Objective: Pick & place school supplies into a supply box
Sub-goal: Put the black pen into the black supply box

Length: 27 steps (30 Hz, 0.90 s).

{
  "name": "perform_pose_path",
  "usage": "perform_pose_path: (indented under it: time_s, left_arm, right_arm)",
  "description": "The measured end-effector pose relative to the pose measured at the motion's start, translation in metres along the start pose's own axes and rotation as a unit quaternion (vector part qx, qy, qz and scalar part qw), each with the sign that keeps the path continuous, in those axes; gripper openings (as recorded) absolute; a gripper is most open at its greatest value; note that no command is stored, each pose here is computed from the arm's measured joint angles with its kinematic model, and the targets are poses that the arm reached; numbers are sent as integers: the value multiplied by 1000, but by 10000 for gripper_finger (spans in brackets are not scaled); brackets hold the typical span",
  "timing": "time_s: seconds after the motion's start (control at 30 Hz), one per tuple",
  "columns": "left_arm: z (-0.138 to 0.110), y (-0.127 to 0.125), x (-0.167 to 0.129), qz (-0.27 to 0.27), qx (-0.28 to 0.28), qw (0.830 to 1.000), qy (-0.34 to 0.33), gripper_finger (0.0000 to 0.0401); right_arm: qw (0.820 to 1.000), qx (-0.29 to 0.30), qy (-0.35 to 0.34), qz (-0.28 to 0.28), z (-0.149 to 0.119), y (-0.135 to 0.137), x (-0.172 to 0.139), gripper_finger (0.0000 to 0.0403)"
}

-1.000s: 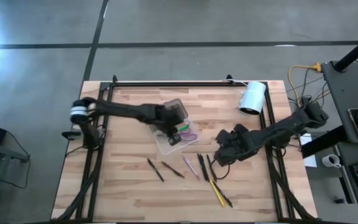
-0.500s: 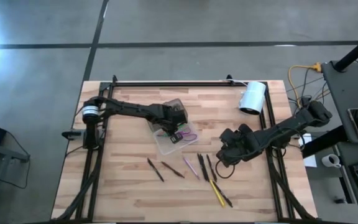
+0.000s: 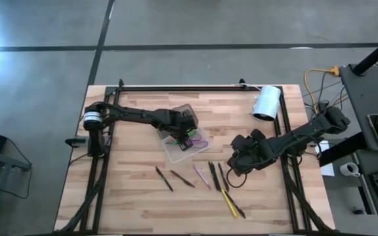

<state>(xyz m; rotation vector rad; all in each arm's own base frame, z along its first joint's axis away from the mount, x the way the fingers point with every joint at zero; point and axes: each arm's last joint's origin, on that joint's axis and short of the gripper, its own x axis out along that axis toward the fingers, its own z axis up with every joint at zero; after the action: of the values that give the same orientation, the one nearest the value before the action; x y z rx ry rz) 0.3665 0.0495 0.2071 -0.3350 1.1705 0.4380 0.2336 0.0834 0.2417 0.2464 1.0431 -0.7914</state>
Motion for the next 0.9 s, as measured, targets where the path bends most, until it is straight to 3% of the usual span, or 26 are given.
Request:
perform_pose_path:
  time_s: [0.17, 0.3, 0.4, 0.5, 0.63, 0.9]
  left_arm:
    - [-12, -22, -52, -40, 122, 990, -65, 103]
    - [-44, -39, -97, -71, 262, 956, -113, 103]
    - [-79, -42, -110, -117, 311, 937, -110, 103]
    - [-116, -43, -104, -188, 346, 916, -73, 103]
    - [-154, -50, -86, -209, 380, 900, -51, 103]
    - [-176, -74, -52, -168, 434, 884, -45, 109]
  right_arm:
    - [1000, 5, 2, 4, 0, 1, 0, 192]
    - [1000, -16, -2, 13, 1, 3, 0, 192]
    - [999, -42, -10, 25, 2, 5, 0, 192]
    - [997, -59, -19, 40, 4, 9, 0, 192]
    - [996, -61, -28, 54, 6, 12, -1, 192]
    - [996, -44, -12, 73, 5, 14, -1, 192]
